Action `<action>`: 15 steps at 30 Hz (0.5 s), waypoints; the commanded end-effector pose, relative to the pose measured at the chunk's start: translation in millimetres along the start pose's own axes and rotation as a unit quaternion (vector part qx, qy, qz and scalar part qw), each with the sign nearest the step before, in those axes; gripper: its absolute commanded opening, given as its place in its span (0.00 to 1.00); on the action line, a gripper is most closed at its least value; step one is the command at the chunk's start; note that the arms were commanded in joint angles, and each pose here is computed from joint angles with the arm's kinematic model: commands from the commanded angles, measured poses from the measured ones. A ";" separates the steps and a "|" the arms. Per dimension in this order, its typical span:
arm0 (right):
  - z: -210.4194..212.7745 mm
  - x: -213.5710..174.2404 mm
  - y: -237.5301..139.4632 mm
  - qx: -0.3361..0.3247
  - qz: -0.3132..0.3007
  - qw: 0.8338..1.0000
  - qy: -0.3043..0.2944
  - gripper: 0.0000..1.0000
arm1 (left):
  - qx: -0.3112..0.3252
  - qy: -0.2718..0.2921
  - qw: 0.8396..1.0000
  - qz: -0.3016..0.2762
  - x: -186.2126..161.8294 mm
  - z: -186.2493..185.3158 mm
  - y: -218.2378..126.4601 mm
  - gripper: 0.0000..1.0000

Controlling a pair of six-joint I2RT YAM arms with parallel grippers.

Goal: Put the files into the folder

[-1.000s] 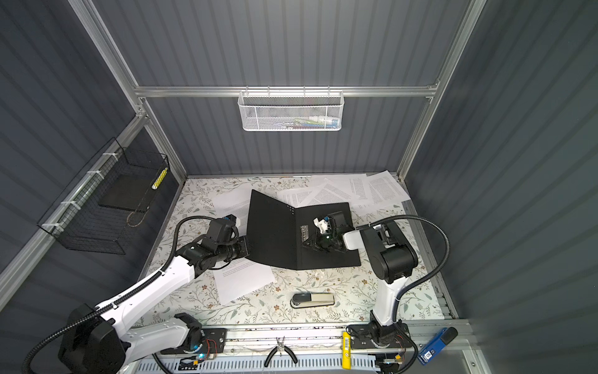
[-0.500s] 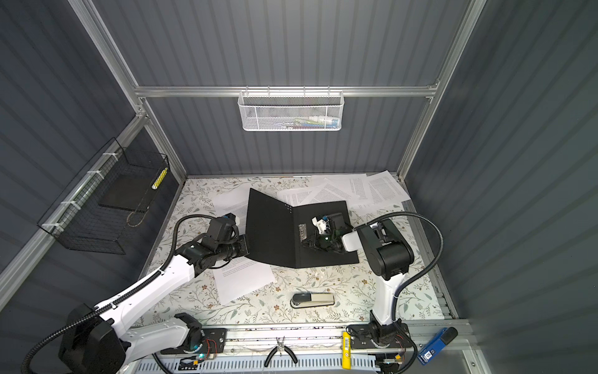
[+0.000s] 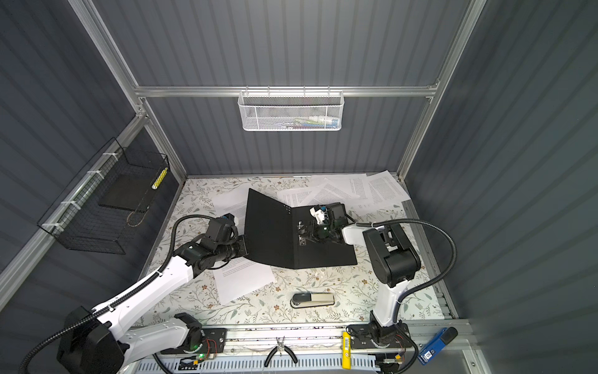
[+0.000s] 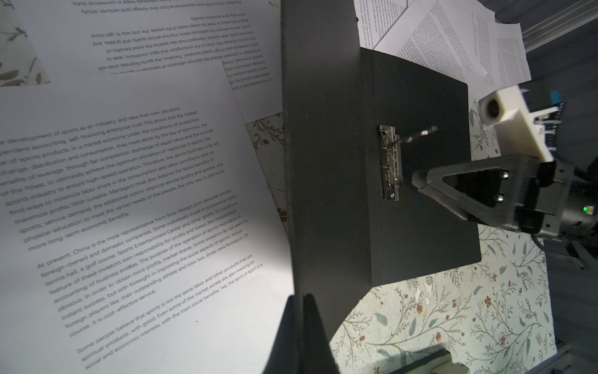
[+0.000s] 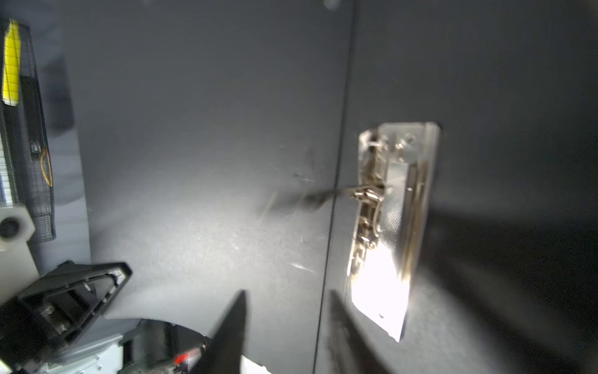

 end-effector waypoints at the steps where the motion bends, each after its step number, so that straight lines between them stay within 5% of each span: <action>1: 11.8 -1.5 -15.9 -0.021 -0.012 1.000 -0.009 0.55 | 0.036 0.024 0.999 0.003 -5.2 14.4 -0.2 0.00; 7: 4.5 -12.6 -31.9 -0.099 -0.023 0.995 -0.023 0.76 | 0.033 0.032 0.999 -0.006 -2.1 12.2 -6.4 0.25; 10: -5.6 -16.3 -30.3 -0.124 -0.019 0.992 -0.010 0.80 | 0.062 0.025 0.997 -0.025 2.5 16.9 -12.8 0.44; 15: -15.8 -18.9 -28.0 -0.151 -0.019 0.988 0.004 0.79 | 0.138 0.006 0.990 -0.030 0.3 35.1 -15.6 0.56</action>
Point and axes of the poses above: each gripper's point midway between its finger pads, its own y axis out along the fingers, its own z axis along the line the jaws close on, x = y × z, the point moved 7 cm from there along -y, back along the fingers, and after that the axes turned 6 degrees about -y, right-handed, at the moved point
